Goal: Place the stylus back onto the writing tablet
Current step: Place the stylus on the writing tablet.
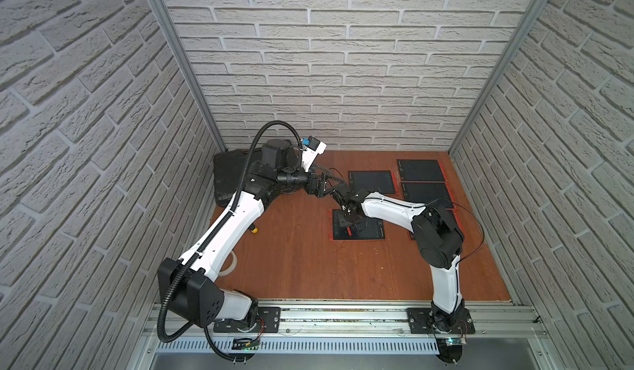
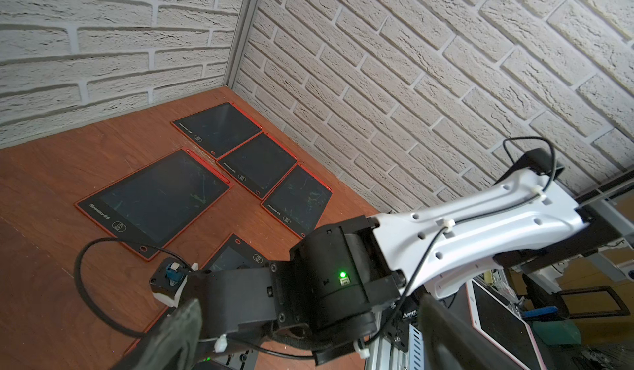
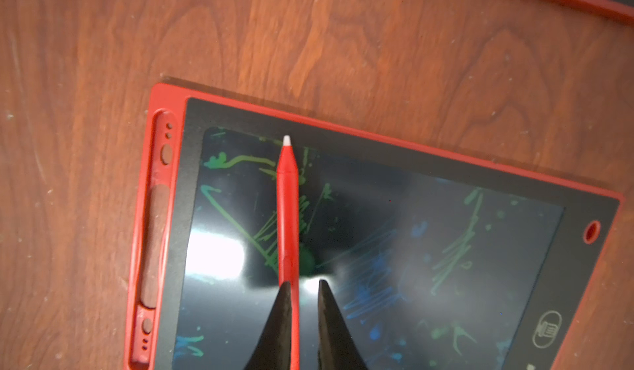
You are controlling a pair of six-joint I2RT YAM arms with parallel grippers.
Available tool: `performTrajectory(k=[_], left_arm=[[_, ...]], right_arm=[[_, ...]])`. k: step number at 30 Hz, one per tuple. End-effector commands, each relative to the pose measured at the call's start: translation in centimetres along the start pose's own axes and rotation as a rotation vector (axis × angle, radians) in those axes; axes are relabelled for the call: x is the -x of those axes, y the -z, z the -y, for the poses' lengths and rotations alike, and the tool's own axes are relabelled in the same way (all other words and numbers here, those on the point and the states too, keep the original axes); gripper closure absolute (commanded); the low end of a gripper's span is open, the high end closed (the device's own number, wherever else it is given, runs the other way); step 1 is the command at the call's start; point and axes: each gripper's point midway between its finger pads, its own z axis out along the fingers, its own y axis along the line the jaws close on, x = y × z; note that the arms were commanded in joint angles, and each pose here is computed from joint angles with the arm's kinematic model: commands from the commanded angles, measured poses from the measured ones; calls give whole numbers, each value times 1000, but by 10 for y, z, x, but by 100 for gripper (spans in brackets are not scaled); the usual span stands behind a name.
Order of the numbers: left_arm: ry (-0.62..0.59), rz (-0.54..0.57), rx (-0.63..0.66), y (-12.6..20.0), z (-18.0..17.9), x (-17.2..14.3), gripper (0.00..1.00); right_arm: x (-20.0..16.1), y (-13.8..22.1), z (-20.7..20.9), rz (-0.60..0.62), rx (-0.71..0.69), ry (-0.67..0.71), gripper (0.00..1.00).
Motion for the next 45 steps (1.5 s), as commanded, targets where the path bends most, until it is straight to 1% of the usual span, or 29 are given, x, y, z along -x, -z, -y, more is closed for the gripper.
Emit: performTrajectory(k=[1, 15, 27, 36, 45], left_arm=[[-41, 18, -11, 0, 6, 11, 2], [-47, 16, -7, 0, 6, 10, 2], [-53, 18, -8, 1, 9, 11, 2], [-54, 18, -9, 1, 8, 11, 2], [-50, 14, -11, 0, 9, 10, 2]], right_arm=[[2, 5, 2, 14, 2, -10, 84], [-3, -5, -6, -3, 37, -30, 84], [-8, -13, -6, -25, 26, -37, 81], [-8, -11, -17, -23, 43, -63, 87], [-5, -12, -39, -20, 104, -157, 89]])
